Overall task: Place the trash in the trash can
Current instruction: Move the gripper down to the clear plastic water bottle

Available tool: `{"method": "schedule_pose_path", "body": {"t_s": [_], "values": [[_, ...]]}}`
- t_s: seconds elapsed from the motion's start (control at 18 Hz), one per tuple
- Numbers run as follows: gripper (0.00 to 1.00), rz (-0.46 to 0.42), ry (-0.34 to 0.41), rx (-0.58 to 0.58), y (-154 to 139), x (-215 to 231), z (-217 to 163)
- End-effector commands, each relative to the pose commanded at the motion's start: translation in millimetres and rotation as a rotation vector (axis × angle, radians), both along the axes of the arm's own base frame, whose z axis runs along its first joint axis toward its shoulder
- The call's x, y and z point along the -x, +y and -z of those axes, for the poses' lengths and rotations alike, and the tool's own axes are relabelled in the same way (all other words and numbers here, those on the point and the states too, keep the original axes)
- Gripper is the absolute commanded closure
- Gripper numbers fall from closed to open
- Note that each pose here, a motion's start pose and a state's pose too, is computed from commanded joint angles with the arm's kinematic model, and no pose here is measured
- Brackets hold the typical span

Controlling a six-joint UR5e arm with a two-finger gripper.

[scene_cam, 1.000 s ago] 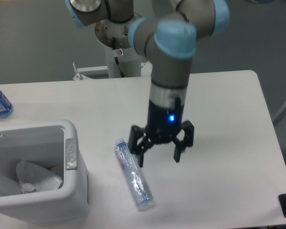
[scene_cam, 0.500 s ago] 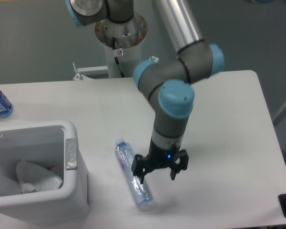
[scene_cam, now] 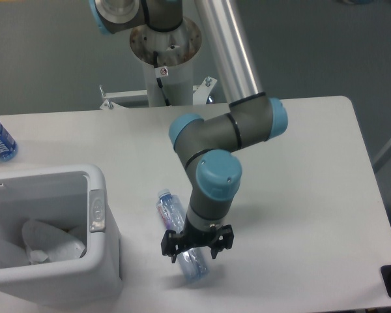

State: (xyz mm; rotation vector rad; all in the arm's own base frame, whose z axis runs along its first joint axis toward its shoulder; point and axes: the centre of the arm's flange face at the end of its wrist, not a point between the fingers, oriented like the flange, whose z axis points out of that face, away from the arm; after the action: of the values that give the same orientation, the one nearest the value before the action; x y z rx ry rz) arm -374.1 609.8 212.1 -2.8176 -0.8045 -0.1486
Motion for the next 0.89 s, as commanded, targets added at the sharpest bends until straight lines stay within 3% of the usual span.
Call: {"method": "schedule_pose_path", "body": {"t_s": [0.72, 0.89], "values": [[0.0, -0.04, 0.053, 0.063, 13, -5, 33], [0.26, -0.041, 0.055, 0.063, 12, -8, 31]]}}
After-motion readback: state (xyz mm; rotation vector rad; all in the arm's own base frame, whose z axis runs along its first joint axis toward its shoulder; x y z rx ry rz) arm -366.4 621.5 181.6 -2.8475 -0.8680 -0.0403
